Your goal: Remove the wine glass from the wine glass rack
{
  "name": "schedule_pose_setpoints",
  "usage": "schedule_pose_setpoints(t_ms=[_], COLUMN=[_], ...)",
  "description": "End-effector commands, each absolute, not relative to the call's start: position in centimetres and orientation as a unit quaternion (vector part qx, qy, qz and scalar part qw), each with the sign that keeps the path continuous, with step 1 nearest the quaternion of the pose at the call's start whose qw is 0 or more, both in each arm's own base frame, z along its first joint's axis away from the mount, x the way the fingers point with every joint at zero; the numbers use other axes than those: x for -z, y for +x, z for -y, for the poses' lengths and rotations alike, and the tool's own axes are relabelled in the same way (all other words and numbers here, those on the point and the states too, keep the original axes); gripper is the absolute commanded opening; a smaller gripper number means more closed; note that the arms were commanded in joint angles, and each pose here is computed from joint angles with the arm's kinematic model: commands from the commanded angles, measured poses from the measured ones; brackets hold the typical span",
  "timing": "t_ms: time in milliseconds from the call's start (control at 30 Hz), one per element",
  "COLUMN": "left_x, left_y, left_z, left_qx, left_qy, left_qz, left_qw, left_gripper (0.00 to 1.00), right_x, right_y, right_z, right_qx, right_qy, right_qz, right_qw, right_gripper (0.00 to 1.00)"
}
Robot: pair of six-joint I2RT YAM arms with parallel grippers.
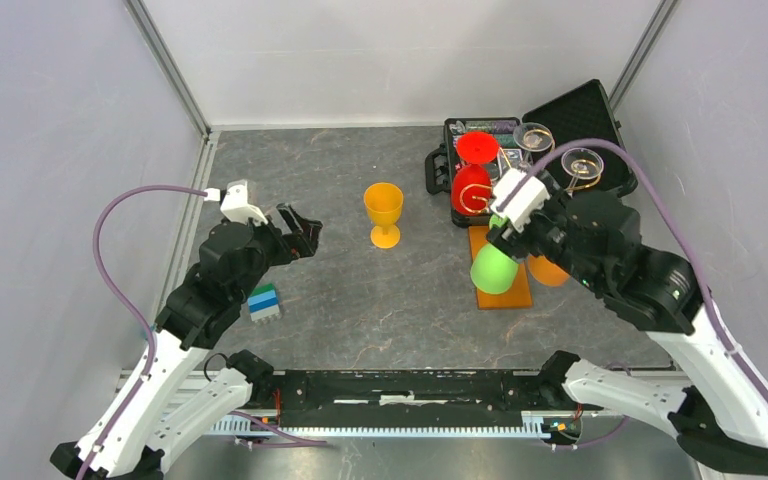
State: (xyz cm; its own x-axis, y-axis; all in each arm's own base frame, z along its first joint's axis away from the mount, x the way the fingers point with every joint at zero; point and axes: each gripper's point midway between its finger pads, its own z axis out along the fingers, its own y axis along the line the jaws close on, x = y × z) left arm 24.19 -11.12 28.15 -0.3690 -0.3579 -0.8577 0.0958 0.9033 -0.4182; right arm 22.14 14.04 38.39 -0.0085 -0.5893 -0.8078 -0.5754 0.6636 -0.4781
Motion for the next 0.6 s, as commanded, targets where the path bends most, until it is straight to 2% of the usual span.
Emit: schedule_pose_setpoints(t_ms=[0,233,567], left_x=[-30.0,-29.6,-29.0], left_y=[24.5,24.6,24.6], left_z=[11.2,11.3,11.1], left_qx=[0.213,0.213,0.205], left_qy=[-0.082,-0.085,-0.083], left_qz=[-0.788,-0.791,-0.794], left_qw=[0.572,0.567,0.567], left_gripper=[1.00,1.00,1.00], right_x=[-38.7,-38.4,-35.1], right_y=[21.0,18.3,16.7], right_z=[-13.7,-15.2,-15.5], right_qx=[0.025,-0.013,-0.002], right_qy=[-0.479,-0.554,-0.636], right_qz=[-0.639,-0.546,-0.485], right_qw=[0.601,0.628,0.600], right_gripper=[0.76,0.77,0.78])
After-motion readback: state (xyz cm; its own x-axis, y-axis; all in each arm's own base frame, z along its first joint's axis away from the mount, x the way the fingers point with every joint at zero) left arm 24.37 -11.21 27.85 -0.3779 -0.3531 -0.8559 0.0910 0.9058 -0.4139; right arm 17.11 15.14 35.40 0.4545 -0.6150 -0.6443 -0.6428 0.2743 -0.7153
